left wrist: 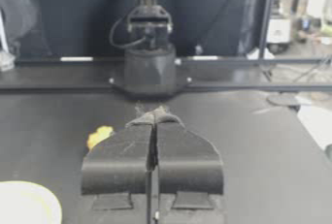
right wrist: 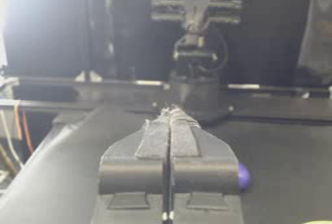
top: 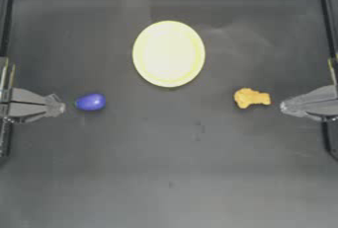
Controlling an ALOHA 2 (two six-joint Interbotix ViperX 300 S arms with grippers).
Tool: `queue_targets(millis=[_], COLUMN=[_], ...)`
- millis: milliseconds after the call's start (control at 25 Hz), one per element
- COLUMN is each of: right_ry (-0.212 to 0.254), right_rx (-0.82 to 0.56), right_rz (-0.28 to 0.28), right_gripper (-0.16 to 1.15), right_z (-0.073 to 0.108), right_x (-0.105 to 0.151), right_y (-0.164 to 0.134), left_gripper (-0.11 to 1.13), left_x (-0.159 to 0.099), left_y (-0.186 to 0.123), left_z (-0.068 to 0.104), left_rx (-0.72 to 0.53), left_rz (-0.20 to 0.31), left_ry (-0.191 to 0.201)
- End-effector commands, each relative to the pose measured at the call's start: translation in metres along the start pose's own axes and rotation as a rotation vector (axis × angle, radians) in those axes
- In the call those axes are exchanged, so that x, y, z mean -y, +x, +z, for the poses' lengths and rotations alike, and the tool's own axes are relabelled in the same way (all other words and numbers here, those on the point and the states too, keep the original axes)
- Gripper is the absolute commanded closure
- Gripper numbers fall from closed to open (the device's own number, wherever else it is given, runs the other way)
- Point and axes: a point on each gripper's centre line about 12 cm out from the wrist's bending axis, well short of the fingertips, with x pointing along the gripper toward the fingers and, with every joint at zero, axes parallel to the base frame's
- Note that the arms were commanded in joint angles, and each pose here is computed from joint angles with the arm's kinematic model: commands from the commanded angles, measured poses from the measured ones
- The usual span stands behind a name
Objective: Put purple eggplant on plate
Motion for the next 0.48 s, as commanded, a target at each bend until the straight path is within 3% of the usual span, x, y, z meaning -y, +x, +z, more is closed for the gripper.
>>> queue_targets(millis=[40, 160, 360, 480], right_ry=[-0.002, -0.009, -0.014, -0.027], right_rx=[0.02, 0.015, 0.0, -0.017], right_rz=[0.0, 0.0, -0.004, -0.002], right_gripper=[1.02, 0.91, 0.82, 0.59], right_z=[0.0047, 0.0048, 0.0032, 0.0028], right_x=[0.0001, 0.0, 0.0008, 0.0008], right_y=[0.0004, 0.002, 0.0049, 0.0065], left_gripper=[1.03, 0.97, 0.89, 0.64], left_x=[0.0002, 0.0002, -0.0006, -0.0008], left_y=[0.0038, 0.0043, 0.0043, 0.0042], left_z=[0.01, 0.0117, 0.0098, 0.0081], left_rx=[0.029, 0.029, 0.021, 0.011], left_rz=[-0.001, -0.001, 0.003, 0.003], left_ry=[0.015, 0.023, 0.034, 0.04])
